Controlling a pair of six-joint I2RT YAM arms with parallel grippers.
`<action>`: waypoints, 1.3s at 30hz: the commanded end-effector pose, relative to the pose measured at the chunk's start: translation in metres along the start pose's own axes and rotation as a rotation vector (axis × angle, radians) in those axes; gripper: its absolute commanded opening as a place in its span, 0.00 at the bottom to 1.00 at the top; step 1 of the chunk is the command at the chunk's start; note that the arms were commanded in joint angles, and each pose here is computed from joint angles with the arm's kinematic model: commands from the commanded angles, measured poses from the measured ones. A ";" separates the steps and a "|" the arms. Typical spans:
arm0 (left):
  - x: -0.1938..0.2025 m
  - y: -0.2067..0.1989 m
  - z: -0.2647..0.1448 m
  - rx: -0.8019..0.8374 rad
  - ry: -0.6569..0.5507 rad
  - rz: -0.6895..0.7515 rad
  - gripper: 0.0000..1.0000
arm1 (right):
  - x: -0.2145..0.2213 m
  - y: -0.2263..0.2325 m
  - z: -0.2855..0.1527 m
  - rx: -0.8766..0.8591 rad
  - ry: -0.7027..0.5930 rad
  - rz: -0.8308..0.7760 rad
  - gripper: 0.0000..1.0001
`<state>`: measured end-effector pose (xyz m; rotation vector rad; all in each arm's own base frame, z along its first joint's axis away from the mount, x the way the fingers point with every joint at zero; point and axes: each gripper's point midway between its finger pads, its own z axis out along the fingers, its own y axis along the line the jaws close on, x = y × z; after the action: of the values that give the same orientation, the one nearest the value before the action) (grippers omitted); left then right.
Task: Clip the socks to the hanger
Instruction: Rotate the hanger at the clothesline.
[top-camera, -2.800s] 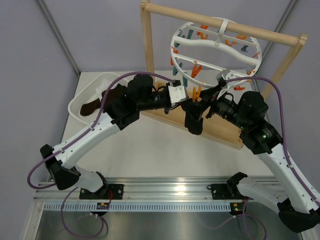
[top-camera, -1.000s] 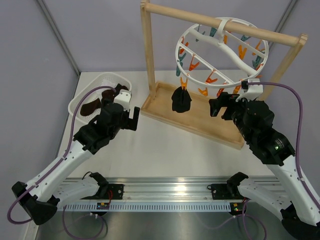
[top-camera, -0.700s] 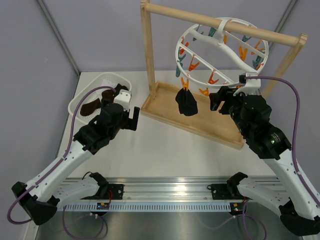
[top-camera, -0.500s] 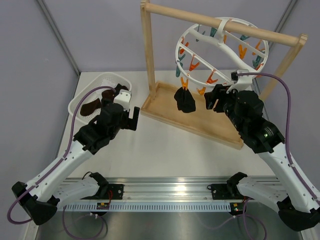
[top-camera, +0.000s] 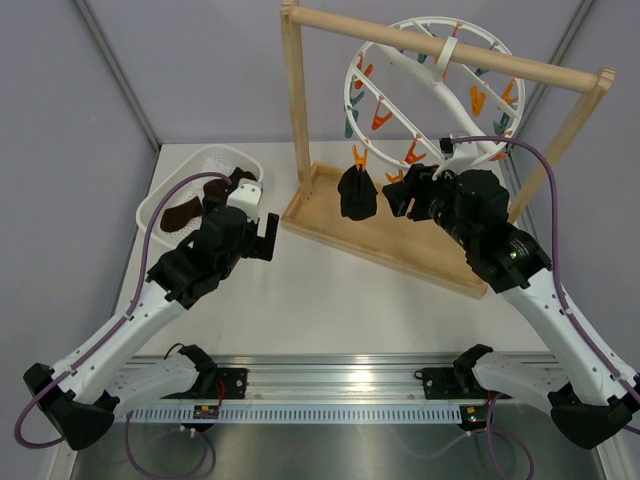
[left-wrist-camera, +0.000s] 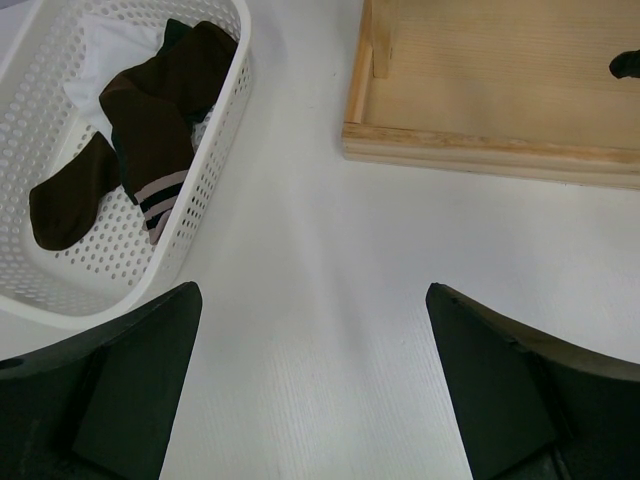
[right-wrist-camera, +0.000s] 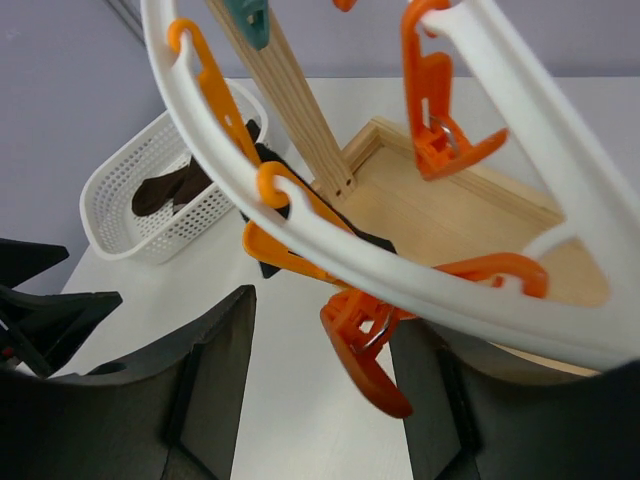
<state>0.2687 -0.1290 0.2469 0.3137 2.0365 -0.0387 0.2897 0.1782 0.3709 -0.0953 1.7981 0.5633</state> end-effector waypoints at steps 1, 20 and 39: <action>-0.007 0.004 0.001 -0.021 -0.036 -0.006 0.99 | -0.024 0.031 0.002 -0.127 -0.052 0.041 0.62; -0.005 0.004 0.002 -0.019 -0.031 -0.001 0.99 | -0.022 -0.007 -0.036 0.071 -0.058 0.007 0.66; -0.004 0.002 0.003 -0.012 -0.028 0.002 0.99 | -0.039 -0.010 -0.037 0.081 -0.118 -0.088 0.68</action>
<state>0.2687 -0.1288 0.2468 0.3147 2.0368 -0.0368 0.2700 0.1425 0.3986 -0.0598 1.7451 0.4261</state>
